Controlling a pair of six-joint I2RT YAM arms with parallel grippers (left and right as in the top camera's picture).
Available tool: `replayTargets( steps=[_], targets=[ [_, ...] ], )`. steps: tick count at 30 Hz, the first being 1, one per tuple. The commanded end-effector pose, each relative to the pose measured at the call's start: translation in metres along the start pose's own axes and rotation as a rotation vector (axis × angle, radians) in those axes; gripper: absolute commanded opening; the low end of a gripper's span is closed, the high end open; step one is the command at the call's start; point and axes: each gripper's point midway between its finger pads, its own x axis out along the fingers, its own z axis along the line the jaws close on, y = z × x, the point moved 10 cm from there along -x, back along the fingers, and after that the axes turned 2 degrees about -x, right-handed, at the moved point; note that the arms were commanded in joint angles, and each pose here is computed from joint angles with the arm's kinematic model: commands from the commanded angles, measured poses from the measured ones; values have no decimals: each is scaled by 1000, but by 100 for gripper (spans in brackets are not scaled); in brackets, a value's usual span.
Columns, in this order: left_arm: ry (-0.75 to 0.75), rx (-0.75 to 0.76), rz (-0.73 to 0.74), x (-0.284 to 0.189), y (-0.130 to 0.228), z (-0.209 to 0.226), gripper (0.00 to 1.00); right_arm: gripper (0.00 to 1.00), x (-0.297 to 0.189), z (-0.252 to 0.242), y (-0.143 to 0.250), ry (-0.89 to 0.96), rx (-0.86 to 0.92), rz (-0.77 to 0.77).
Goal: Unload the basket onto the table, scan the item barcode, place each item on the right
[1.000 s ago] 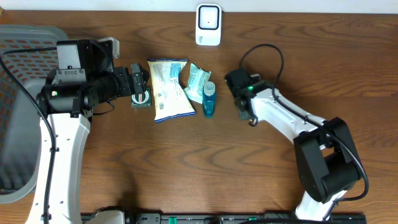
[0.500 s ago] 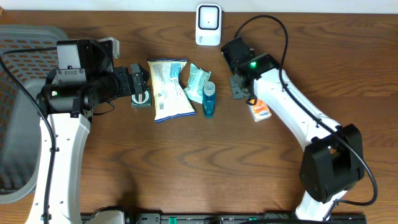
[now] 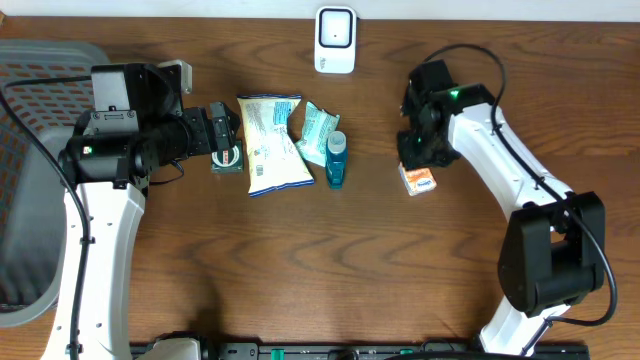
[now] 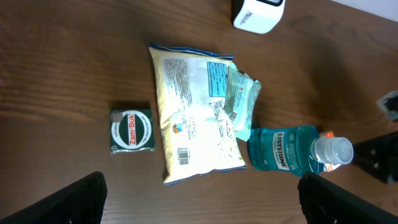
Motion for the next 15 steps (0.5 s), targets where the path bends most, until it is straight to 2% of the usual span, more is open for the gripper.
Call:
replayTargets(
  steps=[1,6,15],
  targets=[
    [-6,18,0,1,0,0,98,42,6,15,6,-31,-102,8],
    [-6,18,0,1,0,0,98,43,22,16,15,229,-45,-13],
    [-6,18,0,1,0,0,98,42,62,18,37,322,-43,-39]
  ],
)
